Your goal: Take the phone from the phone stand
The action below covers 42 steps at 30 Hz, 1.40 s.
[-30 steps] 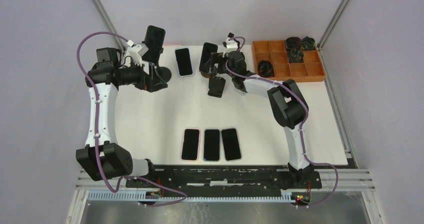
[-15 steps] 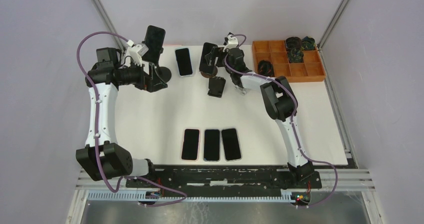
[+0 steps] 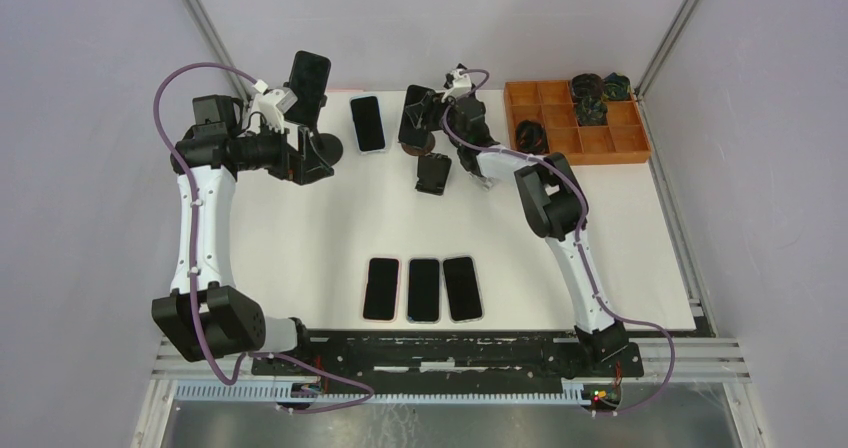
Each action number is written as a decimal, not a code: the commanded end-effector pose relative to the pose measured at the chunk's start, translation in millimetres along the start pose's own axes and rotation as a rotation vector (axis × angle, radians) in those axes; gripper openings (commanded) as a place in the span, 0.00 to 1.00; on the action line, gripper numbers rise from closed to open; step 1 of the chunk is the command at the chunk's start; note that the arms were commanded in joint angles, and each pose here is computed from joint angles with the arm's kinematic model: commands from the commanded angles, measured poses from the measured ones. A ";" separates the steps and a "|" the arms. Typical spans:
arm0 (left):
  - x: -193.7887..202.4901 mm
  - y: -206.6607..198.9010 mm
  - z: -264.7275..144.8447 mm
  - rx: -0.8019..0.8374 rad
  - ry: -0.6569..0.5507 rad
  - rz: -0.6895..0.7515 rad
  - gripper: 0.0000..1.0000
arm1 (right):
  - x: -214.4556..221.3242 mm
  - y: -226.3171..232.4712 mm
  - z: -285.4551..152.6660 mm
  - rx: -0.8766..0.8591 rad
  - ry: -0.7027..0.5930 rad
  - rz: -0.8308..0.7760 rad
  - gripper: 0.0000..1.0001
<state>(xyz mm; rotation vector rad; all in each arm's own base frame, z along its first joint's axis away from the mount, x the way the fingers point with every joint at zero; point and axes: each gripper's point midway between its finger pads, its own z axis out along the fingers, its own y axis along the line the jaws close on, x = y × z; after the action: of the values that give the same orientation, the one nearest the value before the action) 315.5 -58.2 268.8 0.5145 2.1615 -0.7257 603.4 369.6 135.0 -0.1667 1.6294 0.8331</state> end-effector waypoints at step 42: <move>-4.5 -17.2 -27.2 -0.066 -0.042 0.116 1.00 | -208.6 162.8 -74.9 -0.351 -0.339 -0.057 0.00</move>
<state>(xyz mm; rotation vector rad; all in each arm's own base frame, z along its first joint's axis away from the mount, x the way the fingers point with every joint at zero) 300.6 -53.9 277.4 0.5409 2.1464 -0.6347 551.3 378.6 221.4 -0.2760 1.5167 0.9147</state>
